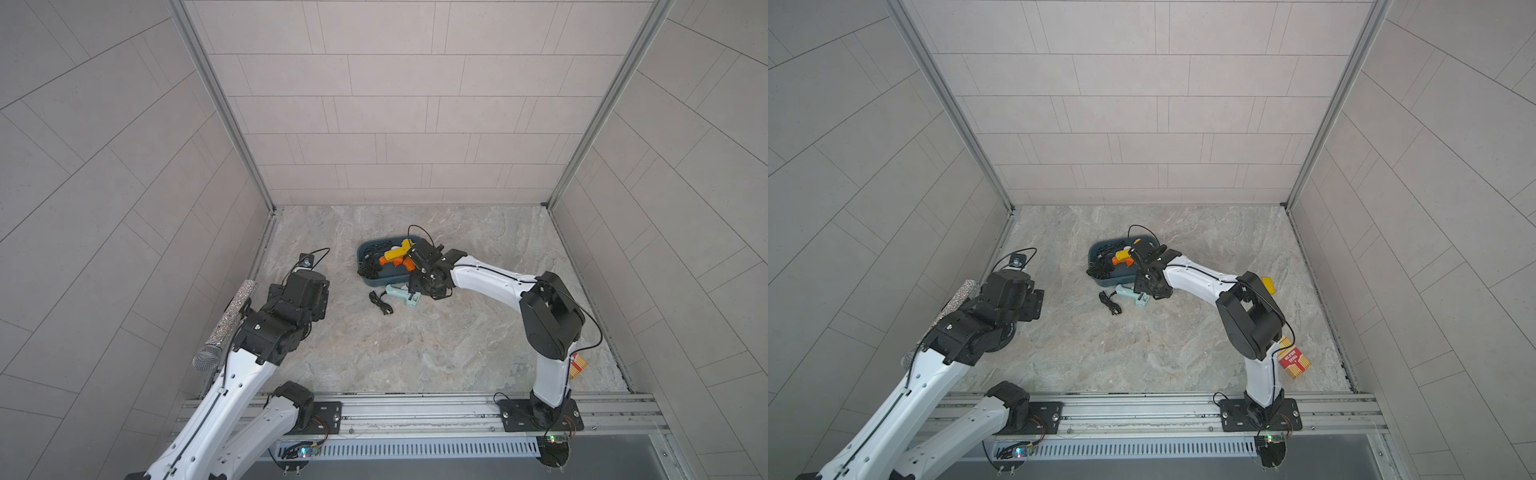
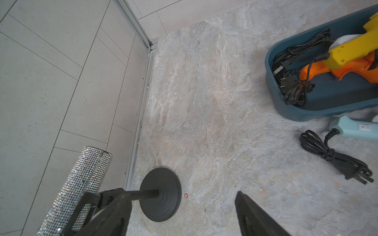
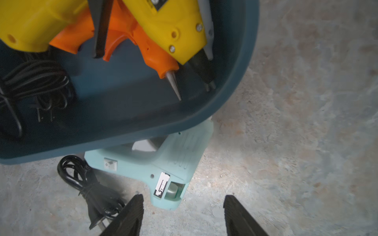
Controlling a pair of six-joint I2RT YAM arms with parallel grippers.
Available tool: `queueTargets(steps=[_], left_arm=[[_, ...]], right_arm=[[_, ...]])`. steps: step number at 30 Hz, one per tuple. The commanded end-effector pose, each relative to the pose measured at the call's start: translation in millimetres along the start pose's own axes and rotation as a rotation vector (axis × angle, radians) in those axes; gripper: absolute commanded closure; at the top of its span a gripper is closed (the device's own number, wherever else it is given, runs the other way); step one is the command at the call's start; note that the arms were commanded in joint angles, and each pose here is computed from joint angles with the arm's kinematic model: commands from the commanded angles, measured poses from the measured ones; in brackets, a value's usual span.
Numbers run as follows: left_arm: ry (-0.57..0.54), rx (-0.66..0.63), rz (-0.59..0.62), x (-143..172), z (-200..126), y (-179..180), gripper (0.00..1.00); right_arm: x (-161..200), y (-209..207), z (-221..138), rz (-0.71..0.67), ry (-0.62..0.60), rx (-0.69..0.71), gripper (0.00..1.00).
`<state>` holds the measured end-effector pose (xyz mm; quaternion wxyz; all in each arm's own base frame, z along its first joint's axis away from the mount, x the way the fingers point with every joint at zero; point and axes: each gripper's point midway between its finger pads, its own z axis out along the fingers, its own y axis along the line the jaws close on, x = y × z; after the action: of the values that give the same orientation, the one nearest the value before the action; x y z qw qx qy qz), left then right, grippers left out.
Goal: Put the hot melt glue gun into the storage box
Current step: Pick up the hot melt adhesive gun from the center of the board.
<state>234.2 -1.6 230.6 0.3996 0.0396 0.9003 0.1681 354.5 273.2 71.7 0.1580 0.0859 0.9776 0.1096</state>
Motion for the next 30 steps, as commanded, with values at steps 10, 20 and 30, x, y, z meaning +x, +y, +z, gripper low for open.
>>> queueTargets(steps=[10, 20, 30], left_arm=[[0.007, -0.006, -0.011, 8, -8, 8, 0.13], [0.020, 0.001, 0.002, 7, -6, 5, 0.13], [0.039, 0.014, 0.017, 6, -1, -1, 0.13]], right_arm=[[-25, 0, 32, 0.105, -0.077, 0.099, 0.31], [-9, -25, 45, 0.101, -0.027, 0.178, 0.34], [7, -56, 37, 0.135, -0.002, 0.198, 0.67]])
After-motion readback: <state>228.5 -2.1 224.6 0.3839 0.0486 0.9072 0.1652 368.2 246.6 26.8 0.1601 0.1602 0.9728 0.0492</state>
